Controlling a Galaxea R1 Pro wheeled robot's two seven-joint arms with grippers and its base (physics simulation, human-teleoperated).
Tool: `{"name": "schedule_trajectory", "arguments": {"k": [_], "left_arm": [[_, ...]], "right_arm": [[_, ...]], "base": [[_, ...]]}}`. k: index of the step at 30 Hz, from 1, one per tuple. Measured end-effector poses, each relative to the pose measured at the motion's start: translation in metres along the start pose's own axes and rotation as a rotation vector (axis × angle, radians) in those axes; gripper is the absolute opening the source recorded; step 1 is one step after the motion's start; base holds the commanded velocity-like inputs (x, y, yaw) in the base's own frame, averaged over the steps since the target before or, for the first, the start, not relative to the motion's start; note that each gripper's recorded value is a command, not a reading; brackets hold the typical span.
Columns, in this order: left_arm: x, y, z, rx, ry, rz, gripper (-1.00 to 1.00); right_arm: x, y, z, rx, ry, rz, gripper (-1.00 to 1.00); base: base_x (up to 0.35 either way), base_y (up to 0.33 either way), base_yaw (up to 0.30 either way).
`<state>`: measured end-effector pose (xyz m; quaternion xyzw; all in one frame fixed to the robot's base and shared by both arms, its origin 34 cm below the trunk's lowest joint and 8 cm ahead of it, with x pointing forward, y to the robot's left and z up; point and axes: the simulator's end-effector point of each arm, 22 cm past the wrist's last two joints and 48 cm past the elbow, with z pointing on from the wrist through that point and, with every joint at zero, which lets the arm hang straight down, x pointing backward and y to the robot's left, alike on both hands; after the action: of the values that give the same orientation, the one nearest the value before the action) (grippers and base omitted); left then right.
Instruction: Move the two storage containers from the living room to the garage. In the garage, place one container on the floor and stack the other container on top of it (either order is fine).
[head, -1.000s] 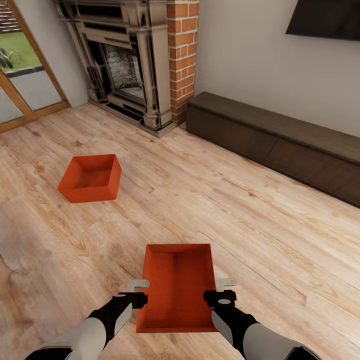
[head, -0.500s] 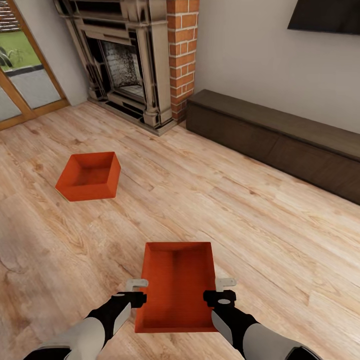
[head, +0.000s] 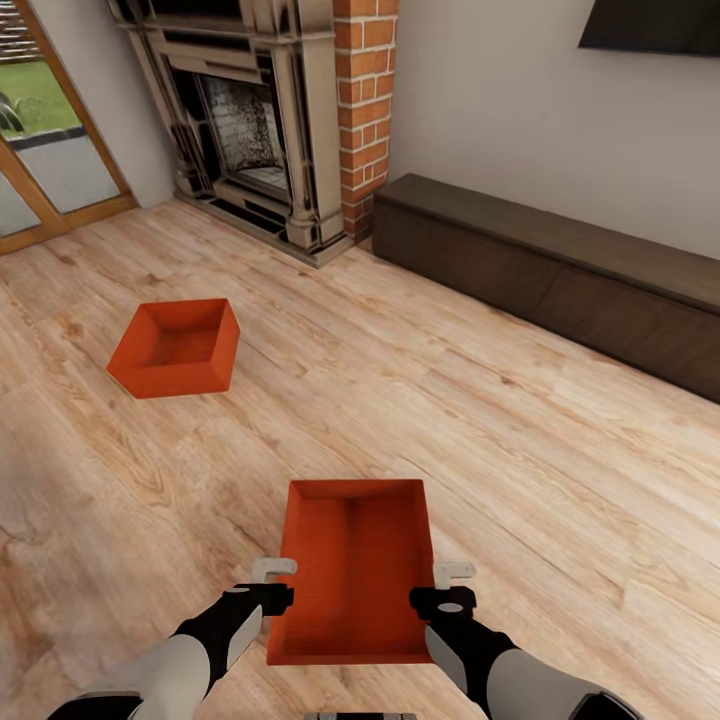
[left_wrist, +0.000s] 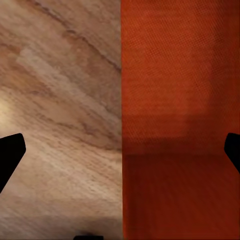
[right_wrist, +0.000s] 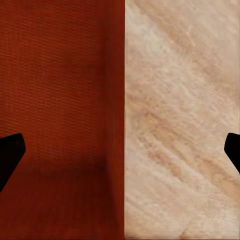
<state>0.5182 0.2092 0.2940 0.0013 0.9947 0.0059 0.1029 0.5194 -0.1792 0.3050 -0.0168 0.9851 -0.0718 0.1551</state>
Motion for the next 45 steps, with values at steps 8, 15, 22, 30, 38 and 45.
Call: {"name": "schedule_trajectory", "arguments": {"k": [8, 15, 22, 30, 38, 45], "left_arm": [[0.006, 0.0, 0.015, -0.001, 0.0, 0.0, 1.0], [0.008, 0.0, 0.021, -0.002, 0.0, 0.0, 1.0], [0.008, 0.0, 0.021, -0.002, 0.0, 0.0, 1.0], [0.008, -0.001, 0.021, -0.002, 0.0, 0.0, 1.0], [0.013, -0.001, 0.035, 0.001, -0.001, 0.0, 1.0], [0.019, 0.0, 0.048, -0.001, -0.001, 0.0, 1.0]], "right_arm": [[0.013, -0.001, 0.015, 0.007, 0.009, -0.004, 1.0], [0.016, 0.0, 0.02, 0.007, 0.008, -0.005, 1.0], [0.016, -0.001, 0.021, 0.009, 0.008, -0.006, 1.0], [0.016, -0.003, 0.021, 0.011, 0.007, -0.008, 1.0], [0.022, -0.001, 0.034, 0.012, 0.007, -0.008, 1.0], [0.029, 0.001, 0.047, 0.012, 0.007, -0.009, 1.0]], "base": [[0.0, 0.0, 0.0], [0.0, 0.0, 0.0], [0.0, 0.0, 0.0], [0.0, 0.0, 0.0], [0.0, 0.0, 0.0], [0.0, 0.0, 0.0]]}}
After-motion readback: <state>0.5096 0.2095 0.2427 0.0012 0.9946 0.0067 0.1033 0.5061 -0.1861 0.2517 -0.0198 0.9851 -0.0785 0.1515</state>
